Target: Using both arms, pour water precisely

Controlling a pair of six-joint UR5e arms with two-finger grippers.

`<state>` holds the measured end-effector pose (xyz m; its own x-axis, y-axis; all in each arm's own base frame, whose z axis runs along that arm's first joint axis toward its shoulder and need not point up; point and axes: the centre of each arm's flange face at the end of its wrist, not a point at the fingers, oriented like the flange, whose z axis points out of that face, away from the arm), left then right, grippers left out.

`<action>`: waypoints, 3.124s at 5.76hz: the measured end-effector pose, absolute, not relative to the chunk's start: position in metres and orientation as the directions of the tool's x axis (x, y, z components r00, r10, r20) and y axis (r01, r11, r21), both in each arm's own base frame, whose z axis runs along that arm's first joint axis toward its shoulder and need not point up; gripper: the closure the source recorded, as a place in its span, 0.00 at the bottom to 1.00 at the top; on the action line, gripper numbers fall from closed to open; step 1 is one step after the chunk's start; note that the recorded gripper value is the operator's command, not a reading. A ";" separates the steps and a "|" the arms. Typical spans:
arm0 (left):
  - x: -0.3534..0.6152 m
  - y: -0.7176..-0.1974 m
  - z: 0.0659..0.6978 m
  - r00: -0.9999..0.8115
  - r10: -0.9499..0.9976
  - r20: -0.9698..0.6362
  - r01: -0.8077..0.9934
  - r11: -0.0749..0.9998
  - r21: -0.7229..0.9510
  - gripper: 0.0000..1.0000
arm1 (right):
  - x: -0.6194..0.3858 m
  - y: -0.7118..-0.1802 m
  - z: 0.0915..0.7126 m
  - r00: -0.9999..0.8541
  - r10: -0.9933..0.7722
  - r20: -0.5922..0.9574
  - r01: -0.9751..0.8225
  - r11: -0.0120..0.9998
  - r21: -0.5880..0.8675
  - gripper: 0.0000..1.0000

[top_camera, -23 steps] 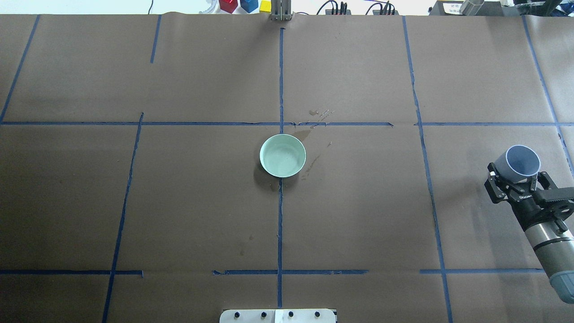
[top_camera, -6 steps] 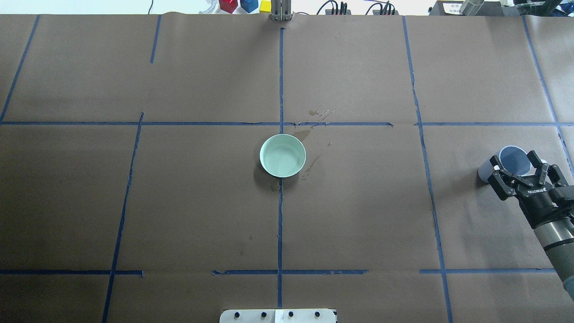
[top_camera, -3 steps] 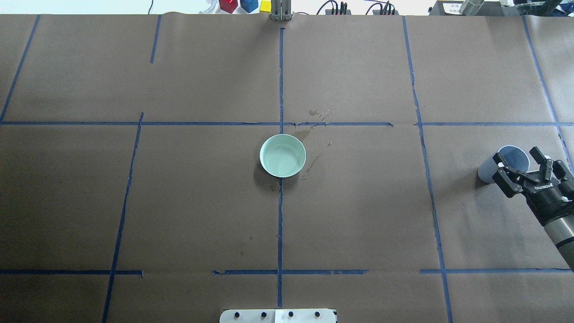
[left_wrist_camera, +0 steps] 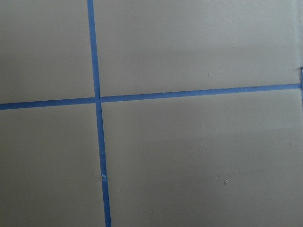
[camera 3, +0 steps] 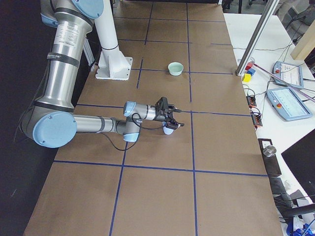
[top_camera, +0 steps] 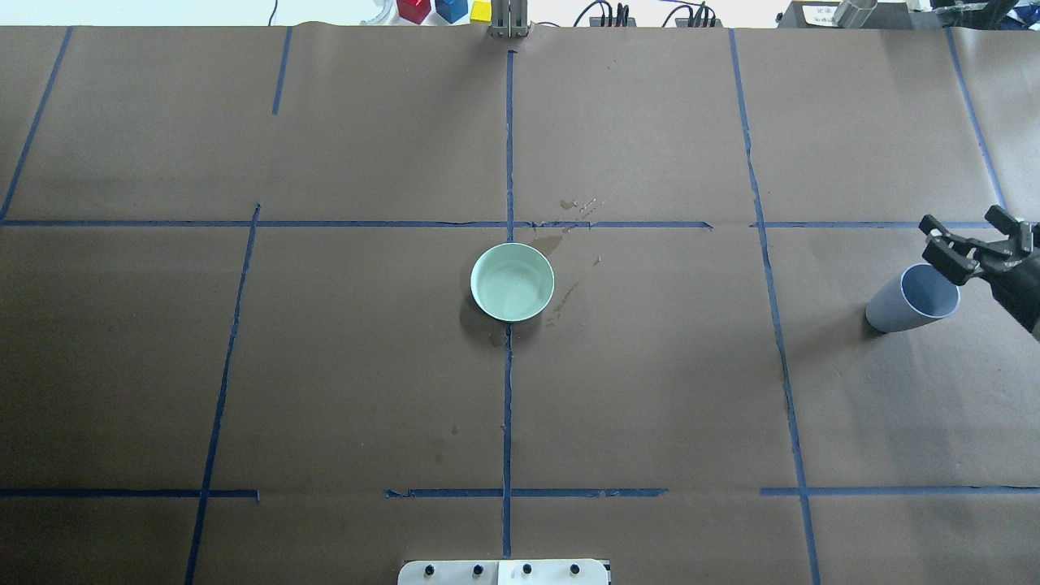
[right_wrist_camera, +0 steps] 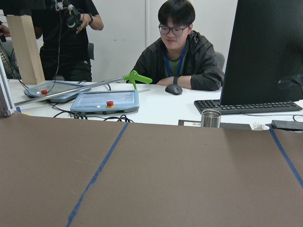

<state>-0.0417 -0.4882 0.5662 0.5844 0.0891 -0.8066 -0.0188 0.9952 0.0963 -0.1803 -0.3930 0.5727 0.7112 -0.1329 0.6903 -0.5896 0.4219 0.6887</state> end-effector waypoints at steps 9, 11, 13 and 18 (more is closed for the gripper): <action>0.012 -0.500 0.479 0.627 0.090 -0.774 0.009 0.992 0.122 0.00 | 0.033 -0.466 0.599 0.781 -0.233 0.580 0.102 0.963 0.249 0.00; 0.114 -0.522 0.411 0.648 0.156 -0.745 -0.057 0.986 0.157 0.00 | 0.054 -0.446 0.598 0.775 -0.232 0.588 0.144 0.971 0.193 0.00; 0.236 -0.526 0.327 0.661 0.142 -0.737 -0.040 0.987 0.155 0.00 | 0.059 -0.436 0.604 0.755 -0.234 0.612 0.147 0.971 0.189 0.00; 0.500 -0.481 0.193 0.615 -0.183 -0.767 0.199 0.977 -0.074 0.00 | 0.059 -0.438 0.602 0.747 -0.230 0.624 0.140 0.972 0.190 0.00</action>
